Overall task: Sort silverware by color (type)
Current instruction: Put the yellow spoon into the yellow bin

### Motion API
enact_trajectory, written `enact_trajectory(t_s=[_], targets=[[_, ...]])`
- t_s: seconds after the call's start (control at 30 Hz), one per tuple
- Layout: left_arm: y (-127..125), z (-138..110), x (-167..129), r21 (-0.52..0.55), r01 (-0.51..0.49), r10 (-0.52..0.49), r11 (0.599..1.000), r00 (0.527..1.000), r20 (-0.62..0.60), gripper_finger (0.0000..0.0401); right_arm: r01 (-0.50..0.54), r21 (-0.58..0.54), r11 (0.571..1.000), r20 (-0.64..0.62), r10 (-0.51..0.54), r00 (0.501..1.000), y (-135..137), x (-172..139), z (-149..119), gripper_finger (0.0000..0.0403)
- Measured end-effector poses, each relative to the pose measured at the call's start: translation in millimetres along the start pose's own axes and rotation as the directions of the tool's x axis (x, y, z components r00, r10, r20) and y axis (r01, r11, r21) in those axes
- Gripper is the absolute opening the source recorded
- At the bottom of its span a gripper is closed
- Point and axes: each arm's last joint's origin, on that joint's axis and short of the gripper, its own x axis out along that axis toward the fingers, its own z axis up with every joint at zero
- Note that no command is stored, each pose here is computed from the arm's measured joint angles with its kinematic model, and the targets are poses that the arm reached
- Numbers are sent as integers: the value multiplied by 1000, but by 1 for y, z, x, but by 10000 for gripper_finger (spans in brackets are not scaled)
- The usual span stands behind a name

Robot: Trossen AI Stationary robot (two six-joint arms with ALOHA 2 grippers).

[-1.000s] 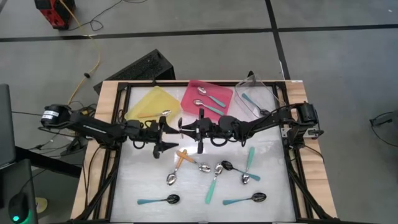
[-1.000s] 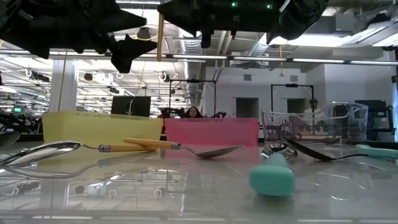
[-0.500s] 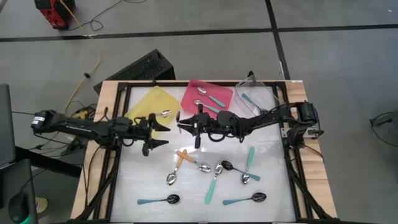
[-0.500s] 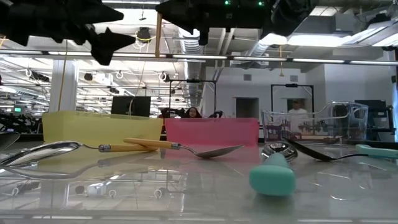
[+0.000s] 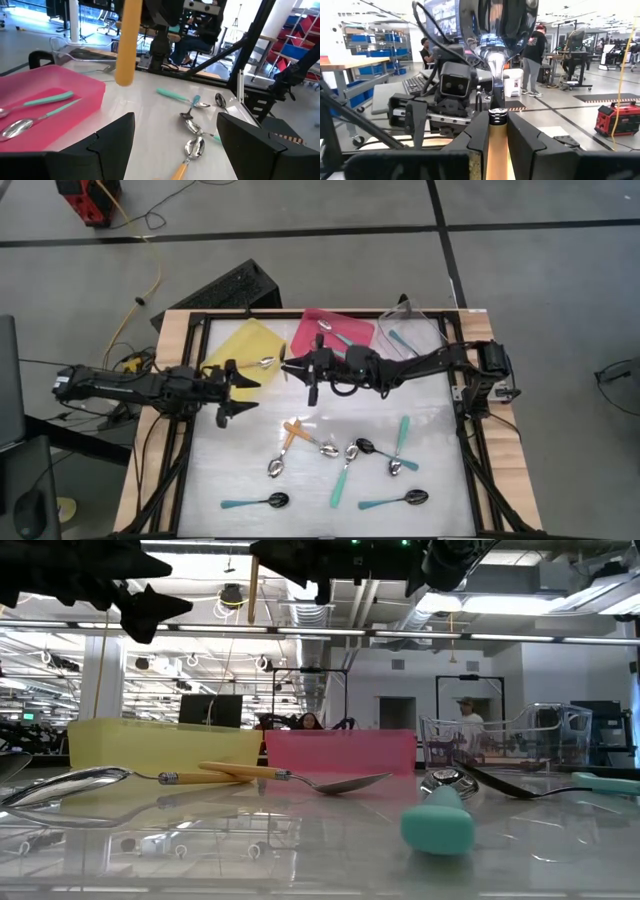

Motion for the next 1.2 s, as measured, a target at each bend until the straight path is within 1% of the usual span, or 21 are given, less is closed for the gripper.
enact_trajectory(t_s=[0.17, 0.27, 0.3, 0.33, 0.4, 0.5, 0.57, 0.63, 0.73, 0.8, 0.9, 0.97, 1.07, 1.13, 1.2], targets=[[0, 3, -6, 8, 8, -8, 1000, 999, 36, 267, -15, -2, 1000, 25, 15, 1000, -7, 3, 8, 77], [-1, 5, -10, 9, 13, -14, 1000, 998, 60, 267, -21, -3, 1000, 44, 21, 999, -10, 11, 7, 77], [-1, 6, -11, 12, 15, -16, 1000, 998, 67, 267, -19, -4, 1000, 29, 20, 999, -12, 12, 5, 77], [-1, 6, -11, 12, 14, -15, 1000, 997, 71, 267, -22, -5, 1000, 17, 22, 1000, -13, 15, 4, 77], [-1, 7, -13, 13, 13, -14, 1000, 997, 78, 267, -30, -13, 999, 45, 30, 998, -14, 25, 3, 77], [-1, 6, -16, 11, 14, -15, 1000, 997, 78, 267, -48, -2, 999, 23, 48, 999, -16, 33, 0, 77], [0, 6, -18, 7, 13, -14, 1000, 997, 73, 267, -56, -5, 998, 40, 56, 998, -17, 44, -4, 77], [0, 6, -20, 6, 15, -16, 1000, 997, 76, 267, -61, 1, 998, 18, 61, 998, -18, 47, -5, 77], [-1, 6, -23, 6, 24, -25, 1000, 996, 85, 267, -74, -4, 997, 57, 75, 996, -20, 61, -8, 77], [-1, 6, -26, 3, 31, -31, 1000, 995, 91, 267, -89, 18, 996, 33, 88, 996, -23, 64, -9, 77], [-1, 6, -31, -2, 35, -35, 999, 994, 105, 267, -89, 17, 996, 33, 88, 996, -25, 75, -17, 77], [-1, 7, -33, -3, 39, -39, 999, 992, 123, 267, -86, 37, 996, 8, 86, 996, -30, 79, -19, 77], [-1, 10, -38, -3, 50, -49, 999, 986, 158, 267, -87, 33, 996, 38, 86, 996, -32, 92, -26, 77], [-1, 11, -41, -3, 61, -59, 998, 983, 176, 267, -97, 59, 994, 10, 97, 995, -37, 96, -29, 77], [-2, 12, -44, -3, 72, -70, 997, 978, 194, 267, -101, 48, 994, -6, 101, 995, -38, 106, -42, 77]])
